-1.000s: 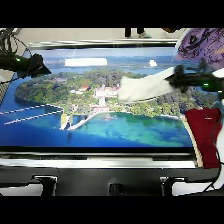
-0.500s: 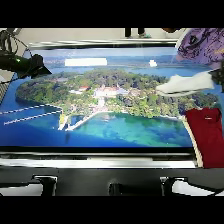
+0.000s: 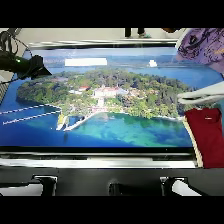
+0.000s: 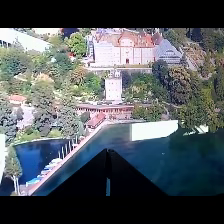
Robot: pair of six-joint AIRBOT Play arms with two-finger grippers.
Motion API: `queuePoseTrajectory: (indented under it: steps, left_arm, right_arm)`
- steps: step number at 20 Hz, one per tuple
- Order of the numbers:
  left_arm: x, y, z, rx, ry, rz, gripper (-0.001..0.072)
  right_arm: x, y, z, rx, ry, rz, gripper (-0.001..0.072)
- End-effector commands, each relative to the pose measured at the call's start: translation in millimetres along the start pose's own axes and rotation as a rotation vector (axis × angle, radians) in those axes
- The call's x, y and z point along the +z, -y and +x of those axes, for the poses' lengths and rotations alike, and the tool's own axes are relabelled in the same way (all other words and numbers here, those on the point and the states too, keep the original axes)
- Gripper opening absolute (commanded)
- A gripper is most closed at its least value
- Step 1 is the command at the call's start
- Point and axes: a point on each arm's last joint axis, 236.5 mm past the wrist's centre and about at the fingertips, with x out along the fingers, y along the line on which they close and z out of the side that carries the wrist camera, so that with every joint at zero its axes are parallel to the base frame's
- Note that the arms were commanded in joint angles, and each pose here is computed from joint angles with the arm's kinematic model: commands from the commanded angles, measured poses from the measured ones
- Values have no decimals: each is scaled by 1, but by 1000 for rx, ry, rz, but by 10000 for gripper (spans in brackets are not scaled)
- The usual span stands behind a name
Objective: Fold the clothes and pants, and hang the long-sleeved shirts on hangers.
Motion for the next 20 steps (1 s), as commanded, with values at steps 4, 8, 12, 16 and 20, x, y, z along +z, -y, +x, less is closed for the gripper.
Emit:
queuePoseTrajectory:
  steps: [4,8,12,16,20]
  left_arm:
    - [0,0,0,1,-1,2,20]
    - [0,0,0,1,-1,2,20]
    - [0,0,0,1,-1,6,20]
    - [0,-1,0,1,-1,6,20]
    - [0,-1,0,2,-1,6,20]
  right_arm:
    - [-3,55,-28,-246,8,-23,32]
    - [-12,90,-41,-399,-47,-110,32]
    - [-21,129,-43,-537,-119,-219,32]
    - [-43,193,-38,-713,-193,-285,32]
    - [-68,240,-31,-815,-250,-297,33]
